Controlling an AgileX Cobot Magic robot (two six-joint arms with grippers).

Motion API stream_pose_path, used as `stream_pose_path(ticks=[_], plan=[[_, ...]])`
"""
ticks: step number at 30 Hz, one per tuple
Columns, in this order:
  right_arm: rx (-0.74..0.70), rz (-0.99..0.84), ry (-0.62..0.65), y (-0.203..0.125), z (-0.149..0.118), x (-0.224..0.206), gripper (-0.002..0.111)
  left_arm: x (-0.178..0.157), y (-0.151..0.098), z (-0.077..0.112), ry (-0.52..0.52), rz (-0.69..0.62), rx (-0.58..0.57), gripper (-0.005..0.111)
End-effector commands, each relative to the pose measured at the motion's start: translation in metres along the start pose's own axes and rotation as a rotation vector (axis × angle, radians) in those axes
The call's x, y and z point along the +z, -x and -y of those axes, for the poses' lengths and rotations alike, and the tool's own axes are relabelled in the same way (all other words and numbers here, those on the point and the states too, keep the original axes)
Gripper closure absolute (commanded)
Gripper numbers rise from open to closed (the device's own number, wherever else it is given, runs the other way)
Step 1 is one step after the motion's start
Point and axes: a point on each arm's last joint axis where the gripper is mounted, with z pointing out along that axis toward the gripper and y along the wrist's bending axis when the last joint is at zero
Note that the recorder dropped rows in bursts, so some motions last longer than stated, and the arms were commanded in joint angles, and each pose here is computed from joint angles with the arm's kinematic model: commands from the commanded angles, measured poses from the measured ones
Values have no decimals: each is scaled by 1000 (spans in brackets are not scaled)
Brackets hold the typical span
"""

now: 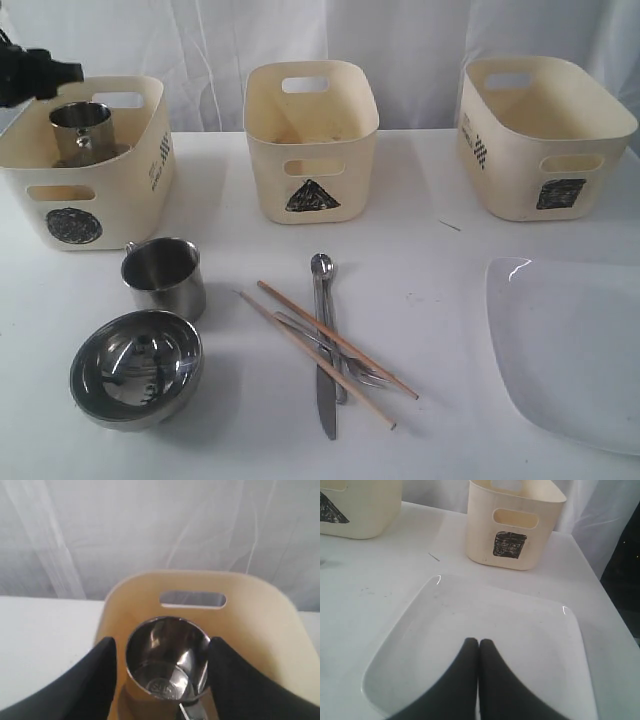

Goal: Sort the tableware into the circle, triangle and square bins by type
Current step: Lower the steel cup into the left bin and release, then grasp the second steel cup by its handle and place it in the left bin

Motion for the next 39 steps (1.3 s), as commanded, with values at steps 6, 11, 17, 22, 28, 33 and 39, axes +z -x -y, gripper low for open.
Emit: stream_pose_path(ticks=[6,11,17,22,28,33,39], plan=[[-7,10,-2,0,0,0,108,-101,44,-5,193,-219,-79,48],[-7,10,-2,0,0,0,108,-129,17,11,108,-578,51,48],[-7,10,-2,0,0,0,108,-122,-39,46,-333,-832,4,48],[-7,10,-2,0,0,0,108,-100,-80,54,-399,-842,-148,48],[-7,10,-2,0,0,0,108,-74,-113,54,-372,-864,-265,48],[-7,10,-2,0,0,0,108,-59,-129,54,-370,-871,-283,48],[-7,10,-2,0,0,0,108,-49,-137,51,-331,-856,-293,69]])
